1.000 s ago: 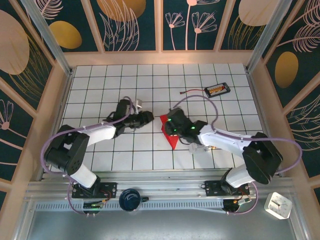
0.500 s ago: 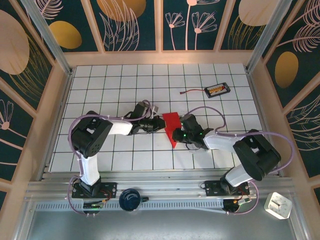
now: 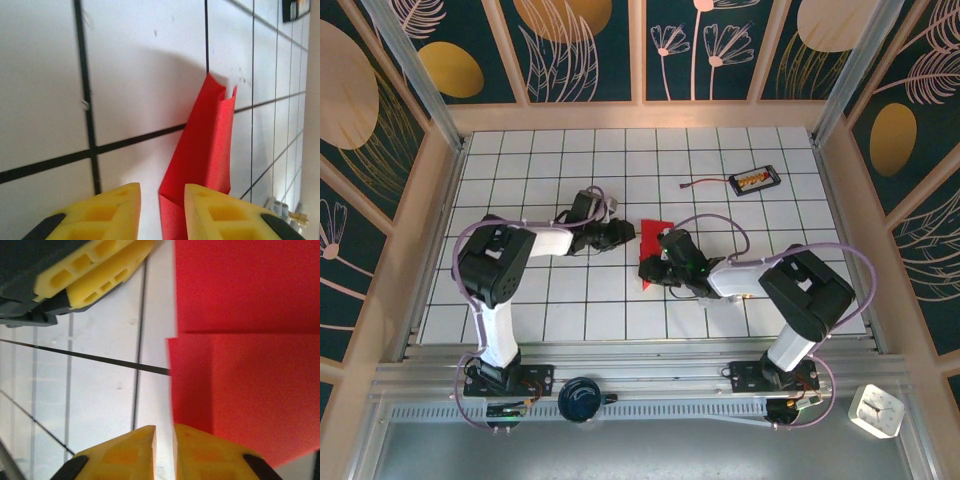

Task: Fold a paper plane with a square sheet of paper (pick it up from the middle)
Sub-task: Rotate the paper at the center of the table.

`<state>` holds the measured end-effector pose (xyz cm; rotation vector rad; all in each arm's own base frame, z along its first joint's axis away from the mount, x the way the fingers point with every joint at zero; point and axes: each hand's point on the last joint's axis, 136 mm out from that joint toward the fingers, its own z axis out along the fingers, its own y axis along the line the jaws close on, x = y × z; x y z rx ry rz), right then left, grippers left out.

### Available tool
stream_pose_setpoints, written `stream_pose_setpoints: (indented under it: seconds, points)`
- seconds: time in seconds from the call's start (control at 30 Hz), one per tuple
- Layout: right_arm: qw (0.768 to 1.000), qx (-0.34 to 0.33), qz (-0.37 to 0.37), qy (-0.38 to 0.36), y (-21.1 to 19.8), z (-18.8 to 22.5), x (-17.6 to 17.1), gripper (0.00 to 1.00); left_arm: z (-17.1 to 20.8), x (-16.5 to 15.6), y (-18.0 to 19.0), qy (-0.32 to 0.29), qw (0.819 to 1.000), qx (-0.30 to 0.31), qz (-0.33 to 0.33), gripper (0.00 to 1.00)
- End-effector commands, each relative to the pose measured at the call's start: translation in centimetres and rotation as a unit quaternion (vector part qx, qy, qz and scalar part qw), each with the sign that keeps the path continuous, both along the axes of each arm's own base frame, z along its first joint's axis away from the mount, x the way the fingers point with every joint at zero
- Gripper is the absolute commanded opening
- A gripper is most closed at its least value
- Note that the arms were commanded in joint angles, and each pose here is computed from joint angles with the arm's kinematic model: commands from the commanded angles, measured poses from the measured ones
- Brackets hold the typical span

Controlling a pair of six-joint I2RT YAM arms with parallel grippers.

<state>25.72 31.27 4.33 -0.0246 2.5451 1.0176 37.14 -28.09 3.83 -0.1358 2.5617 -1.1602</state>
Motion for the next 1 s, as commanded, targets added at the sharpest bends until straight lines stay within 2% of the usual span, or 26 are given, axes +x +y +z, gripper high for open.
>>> stream_pose_setpoints:
  seconds: [0.0,0.07,0.13,0.23,0.3,0.5,0.63,0.97]
  points:
    - [0.999,0.038,-0.002,-0.031,-0.5,3.1,0.8,0.22,2.7,-1.1,1.1,-0.034,0.999,0.003,0.008,0.31]
    - [0.999,0.027,-0.011,-0.039,-2.4,3.5,1.1,0.24,3.3,-2.8,1.1,-0.028,0.999,-0.014,0.007,0.31]
    - [0.999,0.004,-0.019,-0.038,-4.6,3.1,1.5,0.26,4.2,-4.7,0.2,-0.031,0.999,-0.028,-0.004,0.25]
    - [0.998,-0.020,-0.045,-0.034,-7.7,2.7,2.4,0.29,4.5,-7.5,-3.1,-0.017,0.997,-0.053,-0.056,0.18]
    - [0.997,-0.017,-0.064,-0.030,-9.4,2.7,3.1,0.33,3.5,-8.4,-4.8,0.005,0.995,-0.061,-0.078,0.13]
    - [0.996,-0.024,-0.081,-0.024,-10.9,2.4,4.0,0.36,1.2,-7.0,-6.1,0.020,0.995,-0.046,-0.092,0.06]
    - [0.996,-0.025,-0.081,-0.016,-11.0,1.8,3.7,0.37,0.1,-6.0,-5.4,0.029,0.996,-0.033,-0.082,0.04]
    - [0.996,-0.038,-0.079,-0.015,-11.1,1.3,3.9,0.37,-3.3,-6.5,-3.9,0.064,0.994,-0.010,-0.084,0.02]
